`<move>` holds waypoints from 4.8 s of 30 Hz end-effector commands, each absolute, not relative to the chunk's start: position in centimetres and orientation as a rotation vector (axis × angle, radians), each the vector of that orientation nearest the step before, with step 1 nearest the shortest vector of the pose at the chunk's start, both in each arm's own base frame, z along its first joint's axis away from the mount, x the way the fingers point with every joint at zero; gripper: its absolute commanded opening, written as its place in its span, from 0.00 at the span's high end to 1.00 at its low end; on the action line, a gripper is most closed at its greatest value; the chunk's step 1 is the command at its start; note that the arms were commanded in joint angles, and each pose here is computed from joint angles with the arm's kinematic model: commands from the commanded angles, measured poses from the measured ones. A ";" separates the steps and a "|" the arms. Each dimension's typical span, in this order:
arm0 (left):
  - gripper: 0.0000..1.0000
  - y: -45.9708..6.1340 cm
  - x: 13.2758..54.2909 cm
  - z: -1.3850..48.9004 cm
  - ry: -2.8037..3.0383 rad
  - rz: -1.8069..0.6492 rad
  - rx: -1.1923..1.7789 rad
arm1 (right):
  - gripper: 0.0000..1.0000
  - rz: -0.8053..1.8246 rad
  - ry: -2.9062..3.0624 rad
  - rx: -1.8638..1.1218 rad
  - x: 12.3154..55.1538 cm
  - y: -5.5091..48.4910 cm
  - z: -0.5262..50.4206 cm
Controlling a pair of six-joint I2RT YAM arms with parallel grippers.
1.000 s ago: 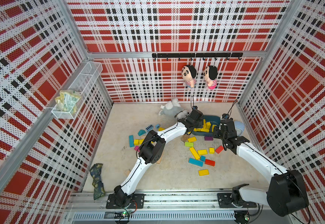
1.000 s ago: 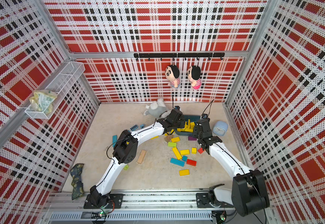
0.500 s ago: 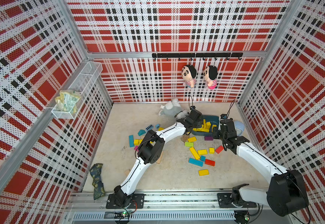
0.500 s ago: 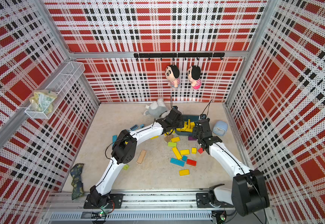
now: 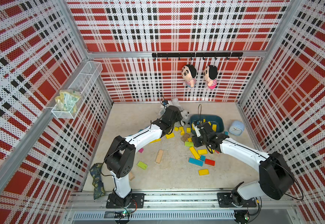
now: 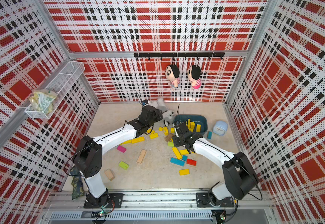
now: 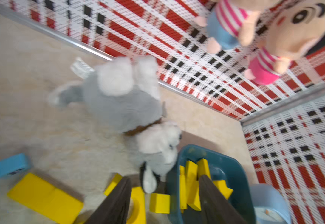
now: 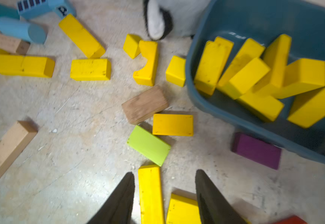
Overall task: Pick out the yellow building blocks
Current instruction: Place the building block in the storage box, then pick up the building block from the center of the board, then place the building block in the storage box, then pick up the building block from the center of the board.
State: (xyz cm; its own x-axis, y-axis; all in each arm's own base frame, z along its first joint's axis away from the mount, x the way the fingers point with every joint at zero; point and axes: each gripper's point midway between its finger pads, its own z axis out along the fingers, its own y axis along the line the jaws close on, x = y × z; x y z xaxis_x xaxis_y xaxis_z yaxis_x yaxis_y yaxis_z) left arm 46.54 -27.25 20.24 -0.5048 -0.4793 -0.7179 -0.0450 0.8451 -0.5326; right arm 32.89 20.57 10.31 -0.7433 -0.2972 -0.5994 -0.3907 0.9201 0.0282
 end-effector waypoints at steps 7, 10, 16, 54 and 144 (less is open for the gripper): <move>0.41 -23.0 45.3 20.1 2.008 -0.522 -0.522 | 0.45 0.140 2.654 -0.719 30.0 21.4 5.3; 0.41 -22.4 45.1 19.7 2.012 -0.514 -0.541 | 0.46 0.108 2.699 -0.730 29.7 21.1 4.1; 0.41 -21.6 44.9 19.6 2.009 -0.506 -0.558 | 0.46 0.105 2.732 -0.736 29.4 21.3 2.9; 0.41 -20.3 45.7 19.4 2.026 -0.461 -0.577 | 0.73 0.123 2.355 -0.278 37.4 18.2 14.8; 0.32 -14.1 37.9 4.4 2.414 0.122 1.316 | 0.49 0.072 2.274 -0.096 43.2 13.1 16.7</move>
State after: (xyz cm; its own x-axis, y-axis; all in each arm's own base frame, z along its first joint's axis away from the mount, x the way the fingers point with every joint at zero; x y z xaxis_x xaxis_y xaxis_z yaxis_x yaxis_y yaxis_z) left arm 38.53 -14.58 3.56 -0.4981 0.8184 -0.2866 0.7819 0.5668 0.2596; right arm 43.15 13.28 15.49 -0.6660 -0.0608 -0.7435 -0.1043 0.9945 0.0121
